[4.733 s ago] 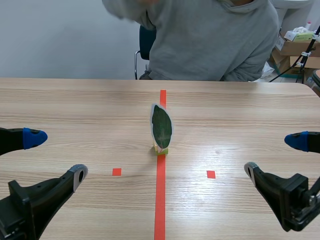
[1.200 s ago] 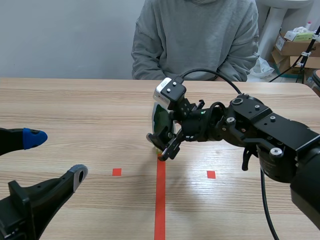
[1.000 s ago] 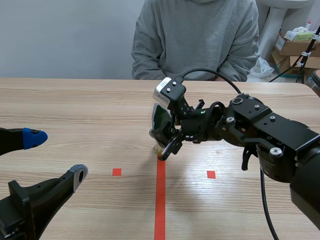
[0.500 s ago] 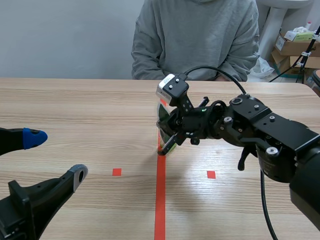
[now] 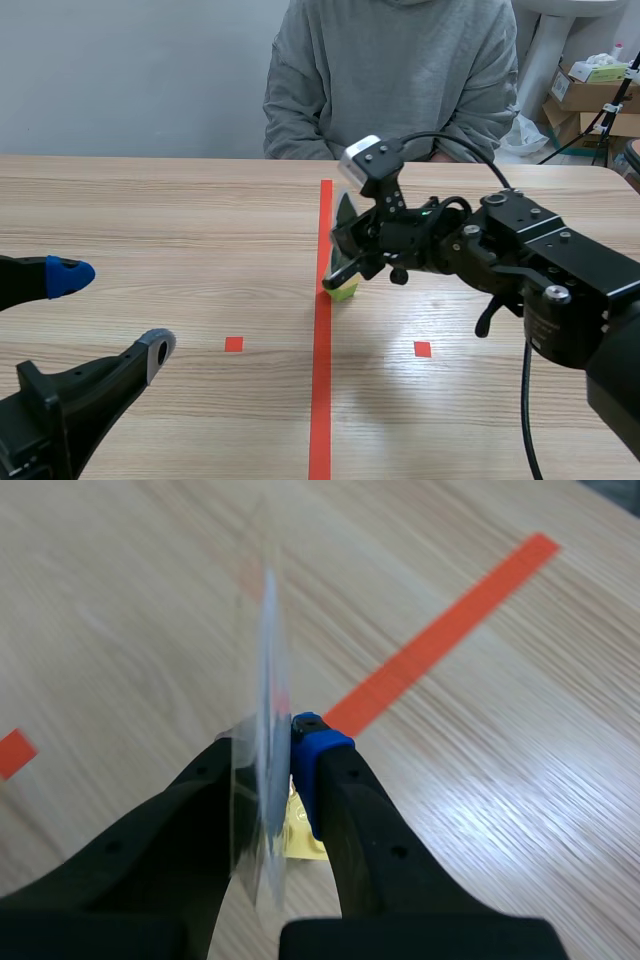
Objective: Do the leaf sorting experiment
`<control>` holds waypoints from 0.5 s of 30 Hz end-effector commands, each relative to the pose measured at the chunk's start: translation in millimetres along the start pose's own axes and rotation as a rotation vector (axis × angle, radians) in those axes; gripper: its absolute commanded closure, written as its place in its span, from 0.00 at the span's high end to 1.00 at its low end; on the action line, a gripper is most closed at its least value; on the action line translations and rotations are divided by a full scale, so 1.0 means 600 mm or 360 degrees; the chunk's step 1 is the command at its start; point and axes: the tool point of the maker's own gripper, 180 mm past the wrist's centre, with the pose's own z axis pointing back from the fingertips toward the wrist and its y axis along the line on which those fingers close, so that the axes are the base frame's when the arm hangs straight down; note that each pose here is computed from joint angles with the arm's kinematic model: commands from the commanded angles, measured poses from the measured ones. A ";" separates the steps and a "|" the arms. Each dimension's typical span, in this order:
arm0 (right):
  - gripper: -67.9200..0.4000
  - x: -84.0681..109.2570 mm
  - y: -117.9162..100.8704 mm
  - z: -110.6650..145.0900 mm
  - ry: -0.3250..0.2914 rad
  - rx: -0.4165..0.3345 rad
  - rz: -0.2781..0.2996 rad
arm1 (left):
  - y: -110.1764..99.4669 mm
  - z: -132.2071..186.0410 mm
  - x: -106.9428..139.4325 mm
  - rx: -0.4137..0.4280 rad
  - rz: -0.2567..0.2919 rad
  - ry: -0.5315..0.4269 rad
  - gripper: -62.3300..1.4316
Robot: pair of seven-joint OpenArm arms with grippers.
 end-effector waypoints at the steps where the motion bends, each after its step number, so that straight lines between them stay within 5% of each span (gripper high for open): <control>1: 0.03 0.022 -0.046 0.015 -0.0052 -0.0098 0.0000 | -0.002 -0.001 0.017 -0.0002 0.0000 -0.0058 0.99; 10: 0.03 0.017 -0.232 0.103 -0.0074 -0.0707 -0.0168 | -0.002 -0.001 0.018 -0.0002 0.0000 -0.0059 0.99; 15: 0.03 0.028 -0.289 0.127 -0.0100 -0.0880 -0.0168 | -0.002 -0.001 0.018 -0.0002 -0.0001 -0.0059 0.99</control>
